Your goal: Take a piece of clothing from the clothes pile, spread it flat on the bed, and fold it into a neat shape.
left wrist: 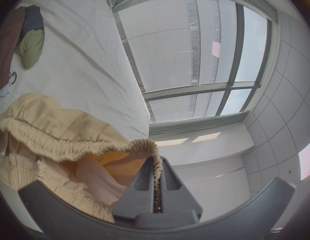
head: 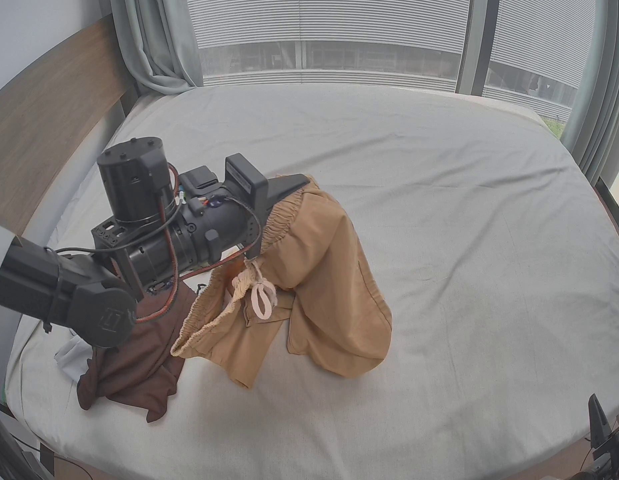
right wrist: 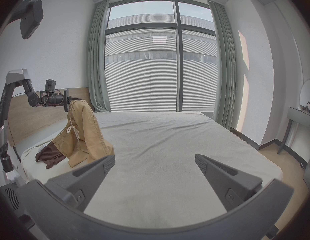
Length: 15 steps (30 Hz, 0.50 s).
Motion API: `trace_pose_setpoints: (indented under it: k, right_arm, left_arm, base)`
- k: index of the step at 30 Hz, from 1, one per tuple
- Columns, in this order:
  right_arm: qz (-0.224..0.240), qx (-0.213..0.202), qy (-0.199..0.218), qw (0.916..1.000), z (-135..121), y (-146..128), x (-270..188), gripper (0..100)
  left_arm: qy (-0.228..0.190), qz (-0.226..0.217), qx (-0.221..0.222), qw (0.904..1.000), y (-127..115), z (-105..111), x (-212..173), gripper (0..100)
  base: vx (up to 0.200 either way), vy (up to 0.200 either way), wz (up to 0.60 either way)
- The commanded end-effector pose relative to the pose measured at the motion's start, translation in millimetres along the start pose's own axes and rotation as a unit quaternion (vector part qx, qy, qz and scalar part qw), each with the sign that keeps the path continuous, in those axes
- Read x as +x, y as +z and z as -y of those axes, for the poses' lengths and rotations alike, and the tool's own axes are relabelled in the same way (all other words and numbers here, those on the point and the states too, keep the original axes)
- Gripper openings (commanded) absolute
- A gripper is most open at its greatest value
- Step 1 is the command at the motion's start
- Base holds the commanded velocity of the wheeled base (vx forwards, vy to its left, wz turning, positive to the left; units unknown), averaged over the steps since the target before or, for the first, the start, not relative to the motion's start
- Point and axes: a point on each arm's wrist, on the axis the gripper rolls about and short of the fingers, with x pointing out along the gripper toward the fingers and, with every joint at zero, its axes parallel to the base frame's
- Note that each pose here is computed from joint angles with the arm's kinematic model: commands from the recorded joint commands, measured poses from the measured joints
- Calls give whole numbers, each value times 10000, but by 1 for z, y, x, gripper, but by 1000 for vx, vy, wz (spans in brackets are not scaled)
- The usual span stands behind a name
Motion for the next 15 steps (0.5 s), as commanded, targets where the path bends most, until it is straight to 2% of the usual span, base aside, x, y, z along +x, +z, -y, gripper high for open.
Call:
trace_pose_setpoints:
  k: [1,7,15]
  right_arm:
    - [-2,-2,-1,10000,0,-5,0,100]
    - [-2,-1,7,10000,0,-5,0,100]
    - [-2,-1,7,10000,0,-5,0,100]
  left_arm:
    - [-43,-209,-35,9998,-11,9,11,0]
    - [-287,-345,-611,9971,-18,33,29,0]
    - [-245,-546,-1165,9914,-28,48,47,0]
  base:
    - [0,0,0]
    - [0,0,0]
    - [0,0,0]
